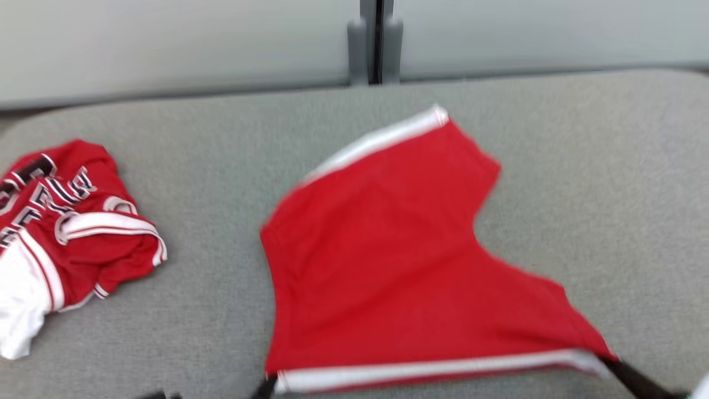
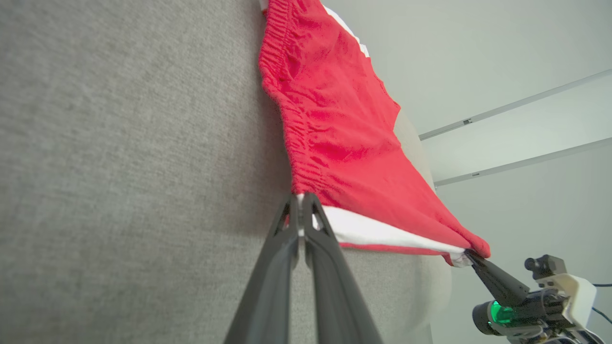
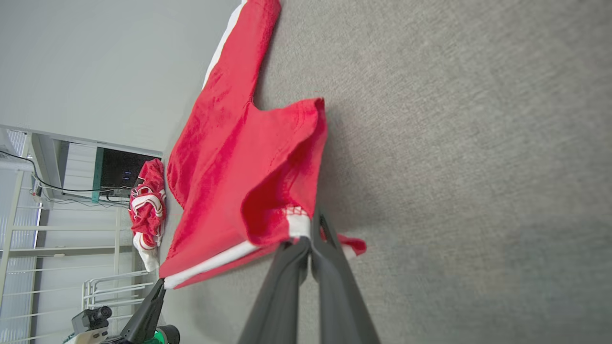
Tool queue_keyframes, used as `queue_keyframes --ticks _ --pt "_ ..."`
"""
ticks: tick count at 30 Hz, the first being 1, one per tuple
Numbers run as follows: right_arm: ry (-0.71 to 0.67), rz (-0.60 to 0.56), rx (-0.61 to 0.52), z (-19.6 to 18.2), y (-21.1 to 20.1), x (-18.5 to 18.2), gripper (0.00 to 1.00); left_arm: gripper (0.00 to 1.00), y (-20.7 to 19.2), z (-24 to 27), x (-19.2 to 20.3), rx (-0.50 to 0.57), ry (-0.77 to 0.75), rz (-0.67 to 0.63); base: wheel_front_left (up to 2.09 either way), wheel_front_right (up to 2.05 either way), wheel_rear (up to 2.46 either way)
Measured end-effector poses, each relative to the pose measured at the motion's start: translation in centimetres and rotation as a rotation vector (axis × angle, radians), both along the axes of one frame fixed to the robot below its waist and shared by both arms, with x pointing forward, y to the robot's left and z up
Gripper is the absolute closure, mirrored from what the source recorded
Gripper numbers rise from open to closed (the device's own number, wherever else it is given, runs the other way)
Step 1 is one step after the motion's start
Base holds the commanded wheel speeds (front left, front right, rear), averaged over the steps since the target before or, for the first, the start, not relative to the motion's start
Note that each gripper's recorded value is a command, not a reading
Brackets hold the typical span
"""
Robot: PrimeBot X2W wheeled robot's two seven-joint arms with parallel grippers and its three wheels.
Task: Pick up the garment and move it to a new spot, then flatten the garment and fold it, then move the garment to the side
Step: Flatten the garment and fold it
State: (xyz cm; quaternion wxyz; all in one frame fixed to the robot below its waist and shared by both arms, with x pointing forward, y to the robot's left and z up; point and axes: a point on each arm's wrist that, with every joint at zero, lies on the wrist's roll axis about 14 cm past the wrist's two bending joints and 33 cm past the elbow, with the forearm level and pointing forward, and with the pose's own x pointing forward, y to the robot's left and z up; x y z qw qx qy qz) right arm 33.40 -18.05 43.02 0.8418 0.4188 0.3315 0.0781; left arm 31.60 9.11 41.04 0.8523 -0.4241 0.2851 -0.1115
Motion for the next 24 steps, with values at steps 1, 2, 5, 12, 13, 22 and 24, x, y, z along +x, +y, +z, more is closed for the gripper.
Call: queue_keyframes --ticks 1,2,5,12,13,22,24 --pt "0.014 -0.02 -0.004 0.4 -0.9 -2.7 1.0 1.0 -0.2 0.6 -2.6 -0.026 0.023 0.019 0.0 0.0 0.0" --pt "0.014 -0.02 -0.004 0.4 -0.9 -2.7 1.0 1.0 -0.2 0.6 -2.6 -0.026 0.023 0.019 0.0 0.0 0.0" --pt "0.035 -0.034 0.002 0.9 -1.7 -6.4 1.0 1.0 -0.2 1.3 -5.7 -0.035 0.037 0.046 0.0 0.0 0.0" --pt "-0.007 -0.019 -0.01 2.5 -1.7 -6.4 1.0 1.0 -0.4 3.4 -7.2 -0.111 0.028 0.104 0.0 0.0 0.0" --pt "-0.033 0.002 -0.01 2.9 -1.0 -4.3 1.0 1.0 -0.4 3.6 -6.1 -0.12 0.027 0.115 0.0 0.0 0.0" --pt "-0.064 0.131 -0.083 2.4 1.3 7.5 1.0 1.0 -0.4 5.0 2.0 -0.164 -0.003 0.096 0.0 0.0 0.0" --pt "-0.055 0.163 -0.114 1.8 1.8 10.1 1.0 1.0 0.0 4.5 3.4 -0.146 0.008 0.097 0.0 0.0 0.0"
